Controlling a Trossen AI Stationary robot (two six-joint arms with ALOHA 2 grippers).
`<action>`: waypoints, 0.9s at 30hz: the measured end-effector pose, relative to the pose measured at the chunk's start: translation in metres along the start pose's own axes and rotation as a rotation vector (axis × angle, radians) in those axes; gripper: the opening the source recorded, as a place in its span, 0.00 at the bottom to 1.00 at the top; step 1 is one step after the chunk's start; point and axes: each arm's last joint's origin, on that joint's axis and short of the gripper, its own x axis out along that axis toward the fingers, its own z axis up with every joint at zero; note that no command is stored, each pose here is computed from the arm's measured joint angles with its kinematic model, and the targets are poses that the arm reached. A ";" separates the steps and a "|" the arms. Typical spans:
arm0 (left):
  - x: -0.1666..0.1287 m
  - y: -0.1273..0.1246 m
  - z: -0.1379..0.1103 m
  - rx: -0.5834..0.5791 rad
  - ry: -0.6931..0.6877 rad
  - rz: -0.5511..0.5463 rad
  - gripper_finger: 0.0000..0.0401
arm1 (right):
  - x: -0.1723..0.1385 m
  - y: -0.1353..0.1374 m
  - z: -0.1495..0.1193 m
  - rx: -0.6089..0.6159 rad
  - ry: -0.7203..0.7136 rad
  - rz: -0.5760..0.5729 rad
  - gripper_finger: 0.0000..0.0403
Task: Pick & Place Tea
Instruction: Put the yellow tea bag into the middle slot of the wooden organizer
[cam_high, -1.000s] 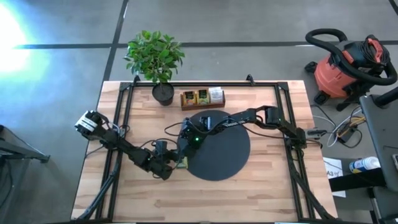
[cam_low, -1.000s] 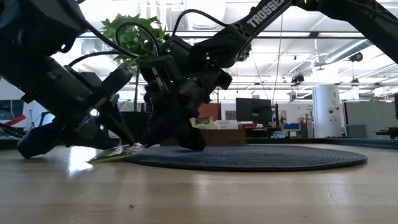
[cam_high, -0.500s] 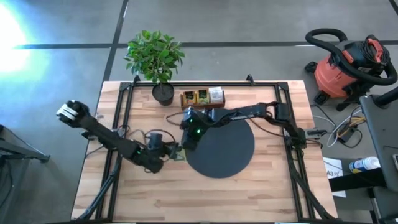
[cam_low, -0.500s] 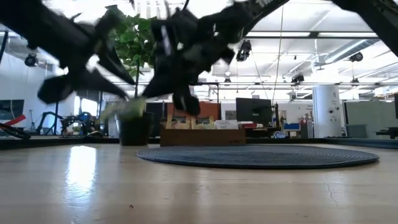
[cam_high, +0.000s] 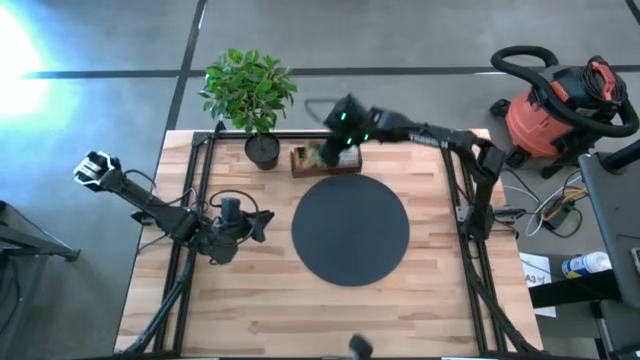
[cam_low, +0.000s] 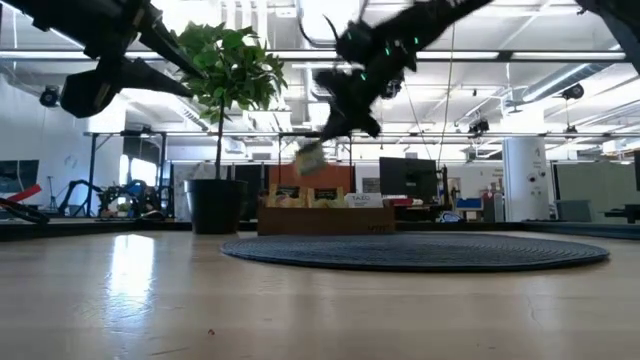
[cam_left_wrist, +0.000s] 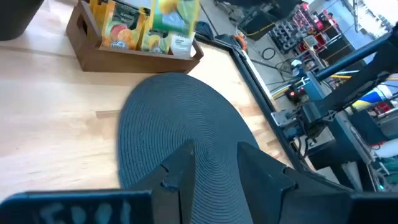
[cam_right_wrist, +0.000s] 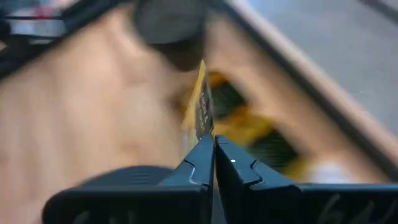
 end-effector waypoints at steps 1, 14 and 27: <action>0.000 0.000 0.000 -0.003 0.000 -0.002 0.23 | 0.001 -0.016 0.002 -0.003 0.004 -0.024 0.02; 0.002 -0.001 -0.005 0.005 0.007 0.002 0.23 | 0.017 -0.065 -0.008 -0.155 0.124 0.056 0.02; 0.002 -0.001 -0.004 -0.026 -0.014 0.000 0.23 | 0.040 -0.074 -0.010 -0.247 0.072 -0.021 0.02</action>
